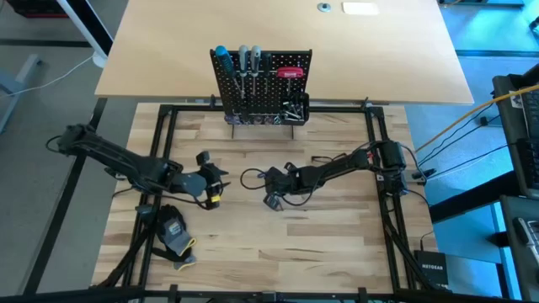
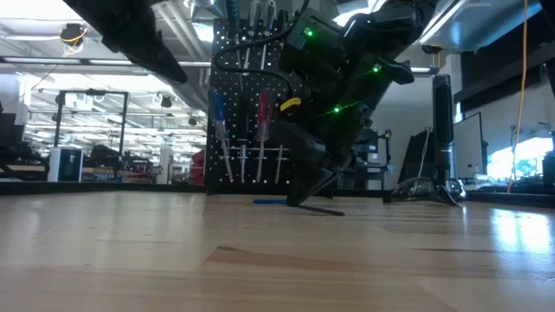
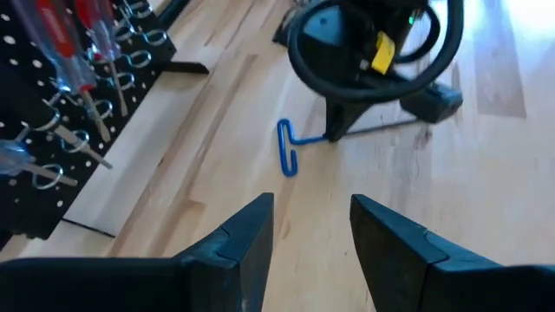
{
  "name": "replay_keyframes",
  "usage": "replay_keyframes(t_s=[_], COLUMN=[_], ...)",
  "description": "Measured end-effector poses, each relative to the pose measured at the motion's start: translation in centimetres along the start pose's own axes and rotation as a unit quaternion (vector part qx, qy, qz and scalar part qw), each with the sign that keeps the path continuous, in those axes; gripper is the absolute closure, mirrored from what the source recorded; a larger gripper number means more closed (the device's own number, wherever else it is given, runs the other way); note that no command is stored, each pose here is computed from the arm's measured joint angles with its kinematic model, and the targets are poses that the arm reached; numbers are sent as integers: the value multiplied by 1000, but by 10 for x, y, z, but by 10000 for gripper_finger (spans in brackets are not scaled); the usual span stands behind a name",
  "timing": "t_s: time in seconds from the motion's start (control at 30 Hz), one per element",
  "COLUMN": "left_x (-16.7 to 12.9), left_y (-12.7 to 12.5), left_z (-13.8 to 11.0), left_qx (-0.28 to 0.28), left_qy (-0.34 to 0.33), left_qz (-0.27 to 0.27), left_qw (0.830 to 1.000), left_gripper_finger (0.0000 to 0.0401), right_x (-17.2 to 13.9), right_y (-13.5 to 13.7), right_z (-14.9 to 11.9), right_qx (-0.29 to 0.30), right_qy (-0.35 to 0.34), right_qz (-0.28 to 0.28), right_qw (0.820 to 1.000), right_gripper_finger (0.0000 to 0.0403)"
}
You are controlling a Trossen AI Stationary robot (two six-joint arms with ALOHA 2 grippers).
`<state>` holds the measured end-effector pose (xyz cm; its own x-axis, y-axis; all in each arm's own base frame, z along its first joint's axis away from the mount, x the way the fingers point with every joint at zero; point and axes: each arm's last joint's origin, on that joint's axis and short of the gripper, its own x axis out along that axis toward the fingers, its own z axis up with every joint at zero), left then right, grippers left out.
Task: Hang tools onto peg board
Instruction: Hang the blue pick tool on the peg board
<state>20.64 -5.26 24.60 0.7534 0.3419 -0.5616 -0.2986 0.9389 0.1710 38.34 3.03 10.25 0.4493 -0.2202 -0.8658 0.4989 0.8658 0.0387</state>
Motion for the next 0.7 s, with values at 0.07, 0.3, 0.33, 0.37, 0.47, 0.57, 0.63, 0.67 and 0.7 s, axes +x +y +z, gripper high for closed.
replay_keyframes(t_s=[0.07,0.3,0.33,0.37,0.47,0.57,0.63,0.67,0.7], left_x=[4,27,31,35,50,67,77,81,85], left_y=[-3,-21,-24,-28,-34,-37,-37,-37,-36], left_z=[-2,-8,-9,-10,-14,-20,-24,-26,-27], left_qx=[12,23,27,29,33,37,36,33,28], left_qy=[9,47,50,54,69,89,103,107,111], left_qz=[0,-56,-65,-74,-91,-95,-87,-84,-79], left_qw=[1000,997,996,995,993,991,990,990,990], left_gripper_finger=[258,258,258,258,258,258,258,258,258], right_x=[-1,-9,-10,-11,-13,-15,-18,-20,-23], right_y=[2,13,15,18,22,25,26,28,29], right_z=[-1,3,4,4,6,7,9,9,9], right_qx=[-10,-55,-64,-71,-89,-91,-93,-95,-100], right_qy=[-3,-15,-18,-20,-23,-25,-25,-24,-26], right_qz=[1,5,7,8,18,21,31,38,43], right_qw=[1000,998,998,997,996,995,995,994,994], right_gripper_finger=[400,401,401,401,402,402,402,402,402])
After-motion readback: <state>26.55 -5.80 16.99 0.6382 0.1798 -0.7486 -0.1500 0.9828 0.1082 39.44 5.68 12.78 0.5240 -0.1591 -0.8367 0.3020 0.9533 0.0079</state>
